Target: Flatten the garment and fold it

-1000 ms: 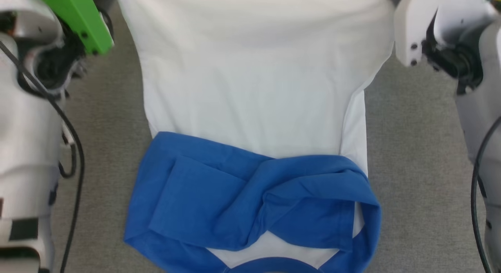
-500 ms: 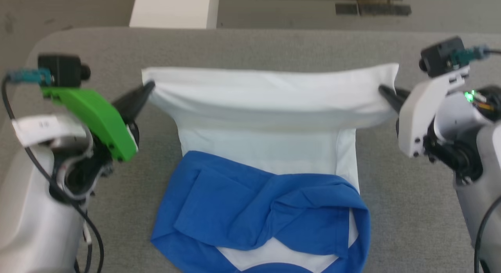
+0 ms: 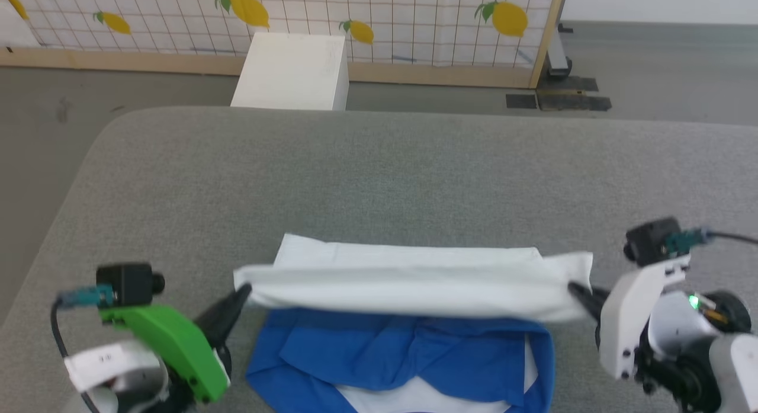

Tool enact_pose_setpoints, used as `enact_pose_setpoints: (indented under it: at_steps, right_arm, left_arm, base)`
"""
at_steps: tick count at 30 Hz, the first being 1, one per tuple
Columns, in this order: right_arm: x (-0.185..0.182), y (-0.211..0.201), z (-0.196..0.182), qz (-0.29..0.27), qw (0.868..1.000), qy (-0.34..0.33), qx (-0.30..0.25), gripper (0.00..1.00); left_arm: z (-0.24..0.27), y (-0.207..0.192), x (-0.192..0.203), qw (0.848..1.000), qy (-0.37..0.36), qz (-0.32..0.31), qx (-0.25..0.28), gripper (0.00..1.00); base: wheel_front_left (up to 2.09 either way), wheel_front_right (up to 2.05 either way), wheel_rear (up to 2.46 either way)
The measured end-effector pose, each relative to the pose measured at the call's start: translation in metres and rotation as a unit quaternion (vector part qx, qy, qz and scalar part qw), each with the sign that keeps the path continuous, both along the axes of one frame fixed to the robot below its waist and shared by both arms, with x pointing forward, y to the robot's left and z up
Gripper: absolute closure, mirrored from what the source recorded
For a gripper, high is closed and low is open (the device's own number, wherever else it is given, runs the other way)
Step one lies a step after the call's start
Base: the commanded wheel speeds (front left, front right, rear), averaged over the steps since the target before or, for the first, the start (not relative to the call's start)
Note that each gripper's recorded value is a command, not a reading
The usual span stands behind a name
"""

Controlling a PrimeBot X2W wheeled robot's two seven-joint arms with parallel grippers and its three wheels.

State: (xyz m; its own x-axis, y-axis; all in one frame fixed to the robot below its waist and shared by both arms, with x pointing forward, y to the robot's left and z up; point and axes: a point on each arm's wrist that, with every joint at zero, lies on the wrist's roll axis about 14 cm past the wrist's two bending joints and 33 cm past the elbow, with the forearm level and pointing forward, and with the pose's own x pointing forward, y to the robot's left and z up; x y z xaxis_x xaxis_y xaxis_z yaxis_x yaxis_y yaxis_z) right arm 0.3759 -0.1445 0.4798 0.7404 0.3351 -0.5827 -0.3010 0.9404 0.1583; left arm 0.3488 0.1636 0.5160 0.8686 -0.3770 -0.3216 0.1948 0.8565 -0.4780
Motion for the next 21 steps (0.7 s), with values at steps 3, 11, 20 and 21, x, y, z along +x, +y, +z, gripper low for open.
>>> enact_pose_setpoints:
  at_steps: [3, 11, 20, 21]
  right_arm:
    - [-0.017, -0.001, -0.015, -0.006, 1.000, 0.023, 0.004, 1.00]
    - [-0.049, 0.000, -0.050, -0.012, 0.997, 0.081, 0.005, 1.00]
    - [-0.084, 0.002, -0.081, -0.005, 0.989, 0.148, -0.004, 1.00]
    - [-0.086, 0.003, -0.083, -0.004, 0.988, 0.152, -0.005, 1.00]
  left_arm:
    - [-0.017, 0.000, -0.016, 0.999, 0.026, 0.012, -0.014, 1.00]
    - [-0.066, -0.005, -0.051, 0.993, 0.110, 0.031, -0.038, 1.00]
    - [-0.102, 0.001, -0.077, 0.982, 0.181, 0.047, -0.034, 1.00]
    - [-0.105, 0.003, -0.078, 0.981, 0.186, 0.047, -0.030, 1.00]
  base:
    - [0.00, 0.00, 0.00]
    - [0.00, 0.00, 0.00]
    - [0.00, 0.00, 0.00]
    - [0.00, 0.00, 0.00]
